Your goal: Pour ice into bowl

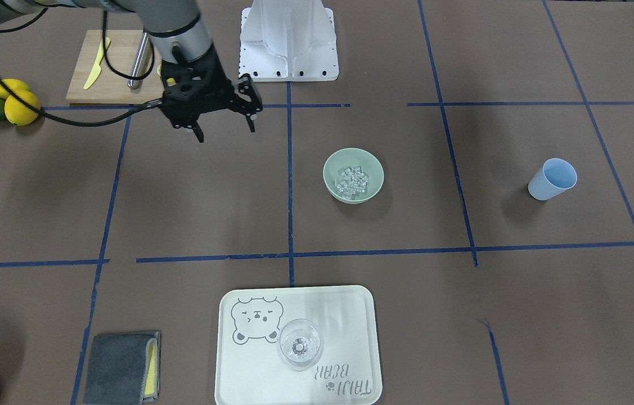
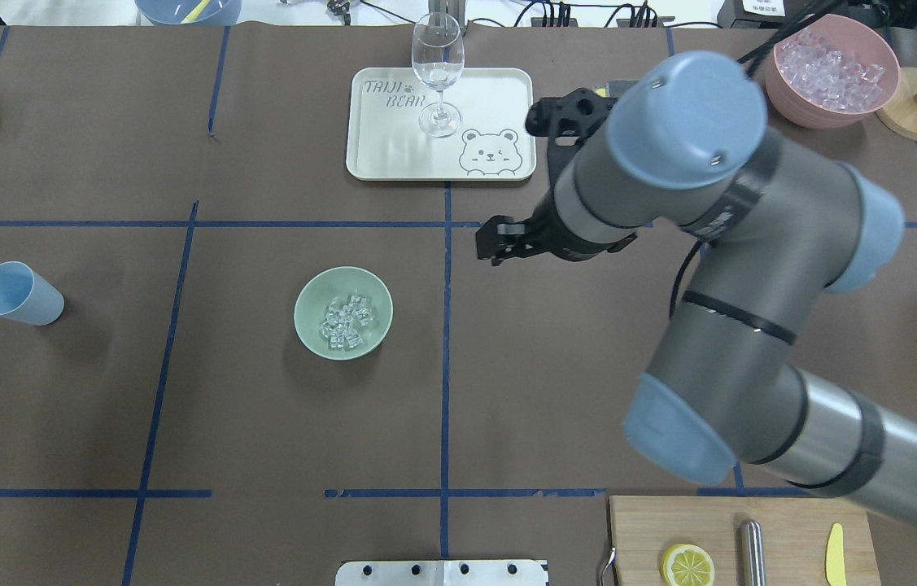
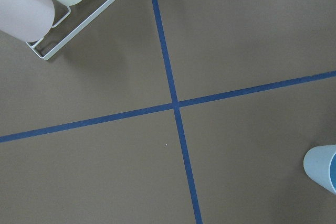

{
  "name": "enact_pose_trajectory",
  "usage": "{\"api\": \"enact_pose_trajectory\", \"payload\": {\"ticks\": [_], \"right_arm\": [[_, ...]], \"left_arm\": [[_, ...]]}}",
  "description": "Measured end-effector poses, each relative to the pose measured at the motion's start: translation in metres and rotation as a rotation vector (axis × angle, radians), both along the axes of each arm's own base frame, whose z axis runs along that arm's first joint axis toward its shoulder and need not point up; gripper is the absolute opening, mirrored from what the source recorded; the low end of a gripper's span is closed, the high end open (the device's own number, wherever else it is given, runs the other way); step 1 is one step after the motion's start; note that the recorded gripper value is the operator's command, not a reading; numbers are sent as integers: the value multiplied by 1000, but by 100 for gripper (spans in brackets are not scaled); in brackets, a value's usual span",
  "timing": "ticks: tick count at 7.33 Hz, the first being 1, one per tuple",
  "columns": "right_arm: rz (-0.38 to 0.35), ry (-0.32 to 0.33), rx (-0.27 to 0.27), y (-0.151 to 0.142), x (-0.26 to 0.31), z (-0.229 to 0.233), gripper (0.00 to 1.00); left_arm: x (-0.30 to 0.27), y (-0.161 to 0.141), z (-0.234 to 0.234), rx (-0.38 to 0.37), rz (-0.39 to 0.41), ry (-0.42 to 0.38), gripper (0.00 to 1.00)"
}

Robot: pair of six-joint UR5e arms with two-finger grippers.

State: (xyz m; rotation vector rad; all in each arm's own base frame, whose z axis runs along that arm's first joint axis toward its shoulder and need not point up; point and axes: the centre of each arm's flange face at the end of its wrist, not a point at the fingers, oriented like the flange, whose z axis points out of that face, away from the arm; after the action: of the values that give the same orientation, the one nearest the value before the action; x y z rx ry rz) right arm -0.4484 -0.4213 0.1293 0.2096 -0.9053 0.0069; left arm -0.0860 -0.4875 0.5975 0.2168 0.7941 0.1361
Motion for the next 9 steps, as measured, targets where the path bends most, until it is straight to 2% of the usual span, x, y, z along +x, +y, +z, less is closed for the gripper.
{"api": "enact_pose_trajectory", "payload": {"ticks": [2, 4, 6, 8, 9], "right_arm": [[22, 46, -55, -10, -88, -35, 99], [6, 67, -68, -22, -151, -25, 95], [-11, 77, -69, -21, -181, -4, 94], [-25, 74, -62, -12, -195, -2, 82], [-29, 78, -61, -10, -199, 1, 81]], "left_arm": [[0, -1, -1, 6, 1, 0, 100], [0, -2, -2, 22, -1, 0, 100], [0, -2, -3, 28, 0, 0, 100], [0, -3, -3, 29, 0, 0, 100], [0, -3, -3, 30, 0, 0, 100]]}}
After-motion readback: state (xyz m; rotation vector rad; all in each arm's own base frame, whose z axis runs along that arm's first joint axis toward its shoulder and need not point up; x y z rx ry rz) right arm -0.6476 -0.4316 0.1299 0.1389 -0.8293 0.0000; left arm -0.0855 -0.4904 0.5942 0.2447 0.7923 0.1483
